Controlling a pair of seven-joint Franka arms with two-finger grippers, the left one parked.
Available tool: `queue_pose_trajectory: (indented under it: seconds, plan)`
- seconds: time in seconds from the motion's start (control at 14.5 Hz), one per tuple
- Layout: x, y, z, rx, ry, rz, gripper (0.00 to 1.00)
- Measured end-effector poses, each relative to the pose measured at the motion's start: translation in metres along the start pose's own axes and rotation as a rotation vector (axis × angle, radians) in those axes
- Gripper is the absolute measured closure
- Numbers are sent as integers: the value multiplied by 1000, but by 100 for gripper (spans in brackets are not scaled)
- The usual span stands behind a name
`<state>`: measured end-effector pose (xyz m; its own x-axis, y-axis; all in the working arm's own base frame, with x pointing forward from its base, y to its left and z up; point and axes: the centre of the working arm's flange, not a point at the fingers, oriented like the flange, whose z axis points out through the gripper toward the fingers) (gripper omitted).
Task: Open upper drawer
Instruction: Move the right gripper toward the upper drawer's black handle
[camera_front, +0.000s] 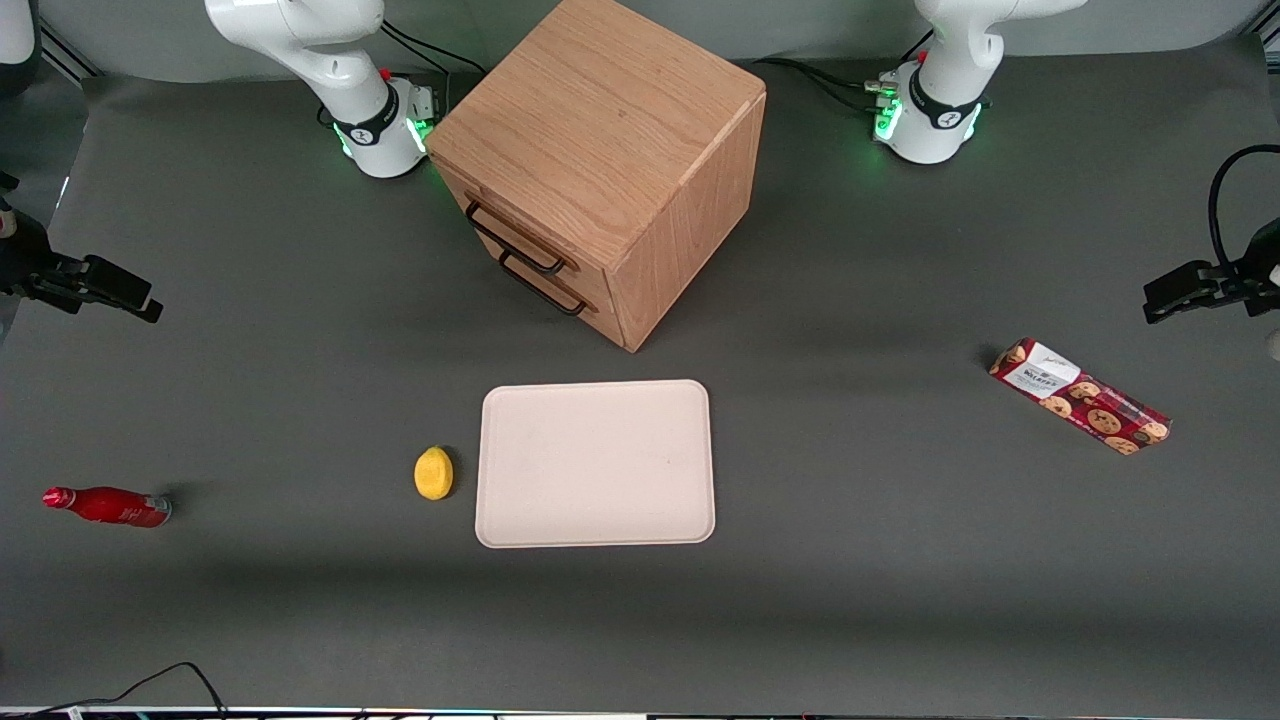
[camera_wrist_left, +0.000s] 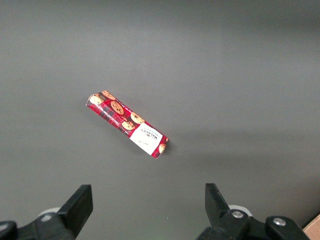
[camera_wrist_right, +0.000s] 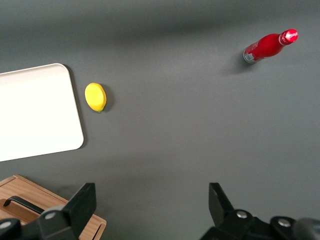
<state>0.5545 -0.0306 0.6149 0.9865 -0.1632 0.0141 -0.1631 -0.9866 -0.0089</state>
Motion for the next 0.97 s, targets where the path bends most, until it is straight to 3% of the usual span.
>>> queue_pose_trajectory:
  seconds: [0.76,0.97]
  plan:
    - [-1,-6,1,1,0,-12,0]
    - [-7,-36,12,-1,-23,-135,0]
